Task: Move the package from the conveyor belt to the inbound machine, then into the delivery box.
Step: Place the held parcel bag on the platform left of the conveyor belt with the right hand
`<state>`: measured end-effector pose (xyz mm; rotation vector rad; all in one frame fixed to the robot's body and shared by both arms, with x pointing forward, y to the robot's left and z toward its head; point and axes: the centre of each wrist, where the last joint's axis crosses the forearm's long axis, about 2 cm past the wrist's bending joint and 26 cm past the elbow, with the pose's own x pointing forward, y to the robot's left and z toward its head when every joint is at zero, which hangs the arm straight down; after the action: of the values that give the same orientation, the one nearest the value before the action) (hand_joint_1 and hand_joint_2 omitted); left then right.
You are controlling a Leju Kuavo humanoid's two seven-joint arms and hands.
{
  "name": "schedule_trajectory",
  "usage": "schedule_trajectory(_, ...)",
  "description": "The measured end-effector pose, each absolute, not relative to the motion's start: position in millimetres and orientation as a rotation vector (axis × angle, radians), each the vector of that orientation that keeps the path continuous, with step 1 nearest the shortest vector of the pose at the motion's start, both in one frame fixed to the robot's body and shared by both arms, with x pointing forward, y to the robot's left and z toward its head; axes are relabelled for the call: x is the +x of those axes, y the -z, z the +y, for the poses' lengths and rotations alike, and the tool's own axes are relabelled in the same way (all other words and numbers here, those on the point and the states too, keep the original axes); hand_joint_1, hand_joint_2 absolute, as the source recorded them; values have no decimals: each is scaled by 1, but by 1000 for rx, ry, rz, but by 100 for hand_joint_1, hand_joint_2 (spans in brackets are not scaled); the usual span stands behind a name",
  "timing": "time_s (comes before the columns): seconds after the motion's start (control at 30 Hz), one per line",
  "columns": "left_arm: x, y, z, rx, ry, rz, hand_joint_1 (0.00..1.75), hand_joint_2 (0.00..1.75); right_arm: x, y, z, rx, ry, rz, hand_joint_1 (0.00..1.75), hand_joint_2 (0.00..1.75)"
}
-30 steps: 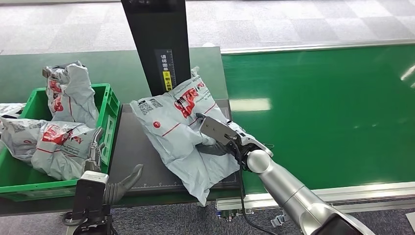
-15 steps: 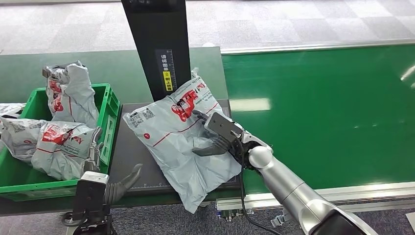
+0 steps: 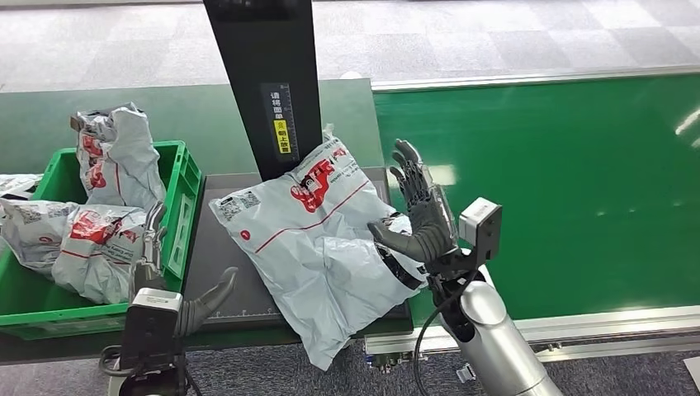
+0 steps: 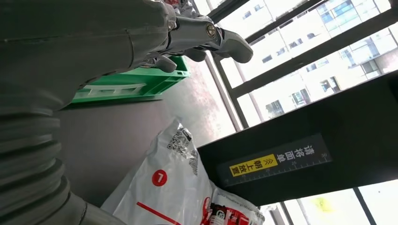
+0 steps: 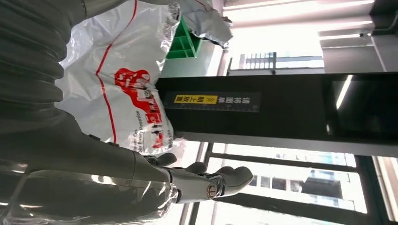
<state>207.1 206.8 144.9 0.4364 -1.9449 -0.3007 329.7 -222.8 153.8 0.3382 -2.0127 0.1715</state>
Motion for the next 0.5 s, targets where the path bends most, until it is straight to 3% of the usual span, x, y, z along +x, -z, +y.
schedule_trajectory(0.23, 210, -147, 205, 415, 354, -1951, 0, 175, 314, -158, -229, 345, -101, -2058, 0, 175)
schedule_trajectory(0.5, 215, -143, 163, 274, 770, -1891, 0, 175, 286, -154, -228, 425, 0, -2077, 0, 175)
